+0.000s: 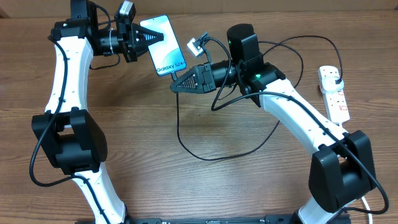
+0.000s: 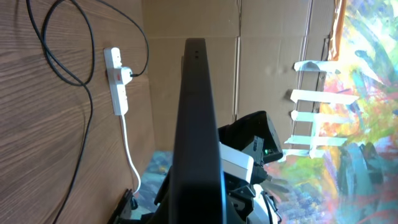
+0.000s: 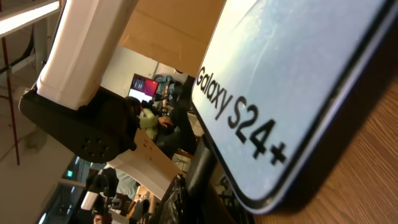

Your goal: Plug charger to phone and switch on socket

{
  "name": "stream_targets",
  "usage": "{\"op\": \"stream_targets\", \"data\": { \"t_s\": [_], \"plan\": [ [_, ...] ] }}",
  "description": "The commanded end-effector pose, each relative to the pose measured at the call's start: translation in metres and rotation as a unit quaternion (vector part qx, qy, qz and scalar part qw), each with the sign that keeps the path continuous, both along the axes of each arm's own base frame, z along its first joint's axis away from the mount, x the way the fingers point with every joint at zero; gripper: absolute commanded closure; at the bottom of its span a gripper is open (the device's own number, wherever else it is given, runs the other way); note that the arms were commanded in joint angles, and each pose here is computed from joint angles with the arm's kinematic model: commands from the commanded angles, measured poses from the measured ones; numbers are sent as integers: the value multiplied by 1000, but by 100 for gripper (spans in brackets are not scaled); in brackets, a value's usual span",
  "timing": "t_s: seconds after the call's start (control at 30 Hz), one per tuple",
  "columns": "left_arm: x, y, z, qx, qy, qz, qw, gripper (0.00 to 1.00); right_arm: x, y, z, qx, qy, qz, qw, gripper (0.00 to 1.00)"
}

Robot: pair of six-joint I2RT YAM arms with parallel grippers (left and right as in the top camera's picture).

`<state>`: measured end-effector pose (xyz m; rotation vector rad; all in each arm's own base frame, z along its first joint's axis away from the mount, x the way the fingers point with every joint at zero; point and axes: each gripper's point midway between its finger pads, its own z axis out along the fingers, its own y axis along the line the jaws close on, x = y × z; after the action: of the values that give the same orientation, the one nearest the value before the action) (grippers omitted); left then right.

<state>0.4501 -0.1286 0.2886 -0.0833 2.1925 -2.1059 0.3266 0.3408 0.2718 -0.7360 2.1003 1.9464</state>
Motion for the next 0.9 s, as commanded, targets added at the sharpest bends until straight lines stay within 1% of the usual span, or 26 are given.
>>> {"op": "stream_targets", "data": {
  "t_s": [0.0, 0.33, 0.73, 0.77, 0.87],
  "plan": [
    [-18, -20, 33, -21, -47, -30, 998, 96, 37, -17, -3, -16, -20, -76, 997, 96],
    [-19, -22, 33, -21, -46, -33, 998, 96, 42, -20, -3, -17, -24, -85, 996, 96],
    [-17, -19, 33, -21, -46, -30, 998, 96, 39, -20, -2, -13, -22, -77, 997, 96],
    [-17, -18, 33, -21, -46, -28, 998, 96, 39, -20, -2, -13, -21, -76, 997, 95],
    [-15, -14, 33, -21, -43, -23, 999, 96, 38, -20, -4, -16, -15, -76, 997, 86]
  ]
}}
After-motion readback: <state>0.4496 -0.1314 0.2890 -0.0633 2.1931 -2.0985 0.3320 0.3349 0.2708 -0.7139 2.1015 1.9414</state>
